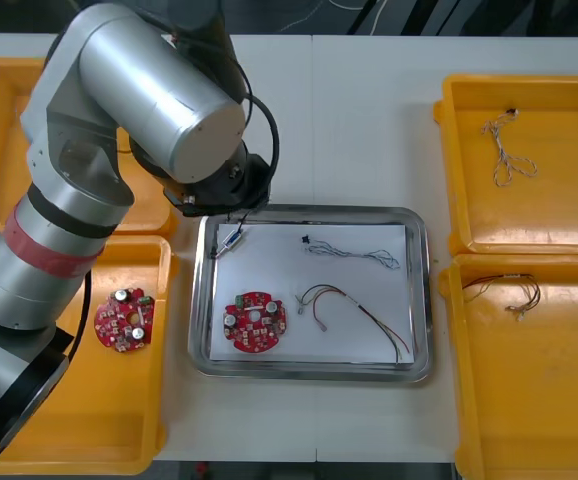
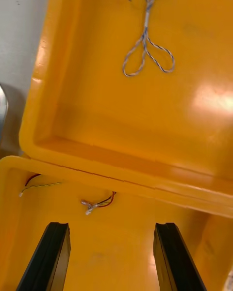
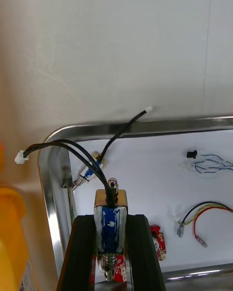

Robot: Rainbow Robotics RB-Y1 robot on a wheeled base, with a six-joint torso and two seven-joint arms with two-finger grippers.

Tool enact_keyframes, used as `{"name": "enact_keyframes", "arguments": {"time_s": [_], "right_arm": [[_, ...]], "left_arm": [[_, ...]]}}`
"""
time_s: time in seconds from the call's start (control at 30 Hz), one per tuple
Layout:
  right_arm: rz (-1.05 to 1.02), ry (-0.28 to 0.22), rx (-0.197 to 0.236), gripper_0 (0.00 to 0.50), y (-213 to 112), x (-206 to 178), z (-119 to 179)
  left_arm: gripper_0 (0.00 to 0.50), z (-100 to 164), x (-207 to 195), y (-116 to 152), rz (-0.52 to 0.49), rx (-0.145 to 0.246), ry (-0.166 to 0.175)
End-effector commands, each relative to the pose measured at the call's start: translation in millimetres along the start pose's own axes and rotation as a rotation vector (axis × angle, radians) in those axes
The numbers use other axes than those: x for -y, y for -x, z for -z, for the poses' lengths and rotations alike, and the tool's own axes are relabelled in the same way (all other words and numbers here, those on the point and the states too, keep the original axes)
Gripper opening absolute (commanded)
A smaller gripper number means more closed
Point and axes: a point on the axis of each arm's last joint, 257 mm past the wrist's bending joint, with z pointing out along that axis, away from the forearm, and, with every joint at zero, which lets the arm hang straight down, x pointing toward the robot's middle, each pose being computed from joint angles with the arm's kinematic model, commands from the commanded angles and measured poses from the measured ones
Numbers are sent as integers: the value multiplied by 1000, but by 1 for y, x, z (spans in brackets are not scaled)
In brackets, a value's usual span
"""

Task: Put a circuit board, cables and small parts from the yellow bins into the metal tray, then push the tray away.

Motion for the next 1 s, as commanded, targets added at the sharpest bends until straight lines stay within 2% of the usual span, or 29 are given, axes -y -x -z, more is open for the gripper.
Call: {"name": "enact_keyframes", "arguments": {"time_s": [0.03,0.17,0.3,0.6,0.83,1.0], "right_arm": [[-90,-61,7,500,-8,24,15],[-172,-68,-8,500,-18,30,13],[-251,-73,-53,500,-42,35,8],[-311,-80,-159,500,-94,42,-1],[-339,-79,-170,500,-101,40,-5],[-339,-78,-171,500,-101,40,-6]], "left_arm": [[0,-12,21,-22,51,3,-15],[0,-27,25,-30,46,24,-16],[0,-38,32,-35,43,42,-37],[0,-61,45,-42,36,46,-39],[0,-79,54,-39,38,70,-46],[0,-85,56,-45,28,60,-40]]}}
